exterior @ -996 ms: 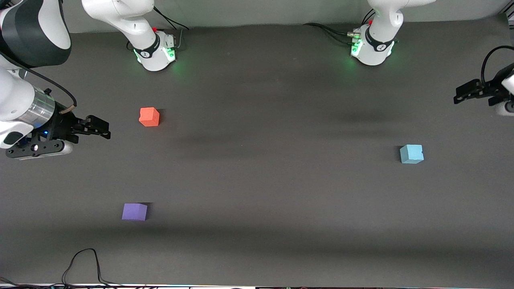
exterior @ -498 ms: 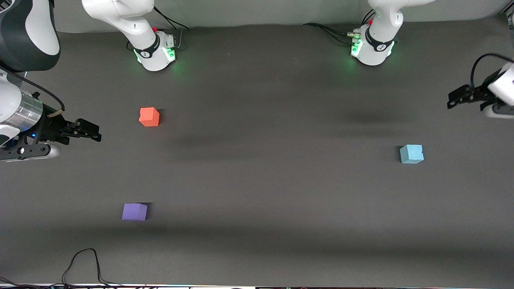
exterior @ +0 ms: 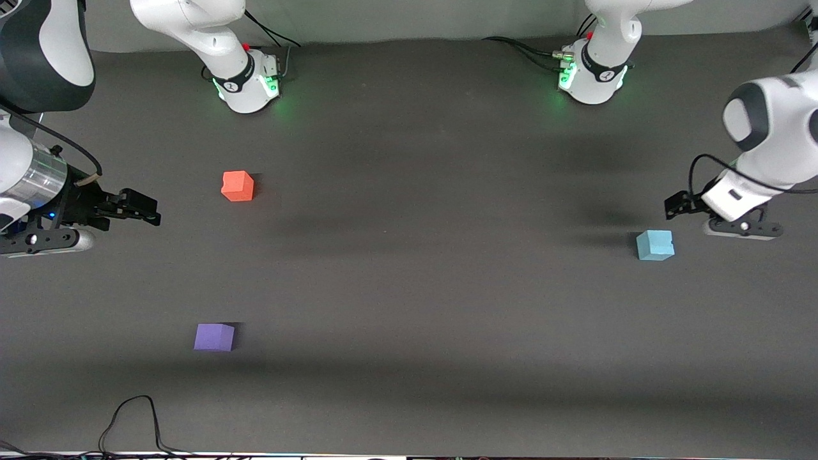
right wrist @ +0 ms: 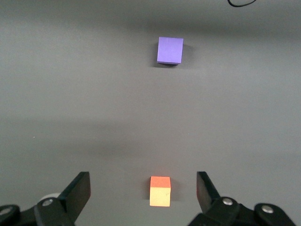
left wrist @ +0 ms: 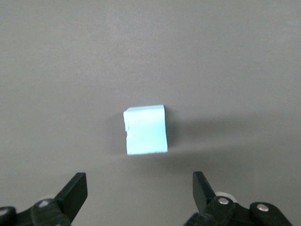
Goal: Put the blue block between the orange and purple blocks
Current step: 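Lower the left gripper onto the light blue cube and grasp it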
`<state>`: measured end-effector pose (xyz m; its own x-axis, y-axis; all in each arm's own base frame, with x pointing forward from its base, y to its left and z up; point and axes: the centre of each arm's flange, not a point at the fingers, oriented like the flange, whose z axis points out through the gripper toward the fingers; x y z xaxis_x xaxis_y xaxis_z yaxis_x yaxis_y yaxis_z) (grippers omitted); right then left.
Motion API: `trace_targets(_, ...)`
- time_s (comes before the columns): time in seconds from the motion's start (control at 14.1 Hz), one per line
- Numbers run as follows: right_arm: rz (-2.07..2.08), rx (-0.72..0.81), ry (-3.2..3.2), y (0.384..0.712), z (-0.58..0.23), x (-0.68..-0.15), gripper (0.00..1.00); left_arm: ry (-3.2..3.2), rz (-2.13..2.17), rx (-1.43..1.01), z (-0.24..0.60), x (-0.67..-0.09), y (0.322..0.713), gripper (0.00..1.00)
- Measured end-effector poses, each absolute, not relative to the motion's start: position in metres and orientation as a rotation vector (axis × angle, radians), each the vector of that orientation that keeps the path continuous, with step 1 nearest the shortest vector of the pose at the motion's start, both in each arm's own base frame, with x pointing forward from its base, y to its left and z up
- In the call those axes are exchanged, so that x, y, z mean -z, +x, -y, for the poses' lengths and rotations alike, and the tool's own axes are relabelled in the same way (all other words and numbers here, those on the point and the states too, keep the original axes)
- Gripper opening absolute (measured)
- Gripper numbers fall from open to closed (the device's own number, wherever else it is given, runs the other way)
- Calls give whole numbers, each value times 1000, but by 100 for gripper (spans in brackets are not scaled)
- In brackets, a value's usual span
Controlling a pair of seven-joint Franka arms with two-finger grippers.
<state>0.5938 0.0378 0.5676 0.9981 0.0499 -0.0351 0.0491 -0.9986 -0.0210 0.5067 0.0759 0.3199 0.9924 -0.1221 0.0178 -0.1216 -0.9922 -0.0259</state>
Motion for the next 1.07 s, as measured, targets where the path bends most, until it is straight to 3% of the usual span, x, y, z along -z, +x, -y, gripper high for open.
trace_targets(0.78,114,7,-3115,592,-51,-597,100,-3095,-211,85,-75,-185,511,100)
trace_targets(0.85,117,-5,-3115,591,-52,-598,100,-3095,-211,81,-75,-182,511,93)
trace_targets(1.0,109,-40,-3117,589,-46,-598,100,-3095,-211,82,-75,-182,512,66)
trace_targets(1.07,109,-56,-3118,588,-38,-597,100,-3093,-211,89,-75,-183,514,58)
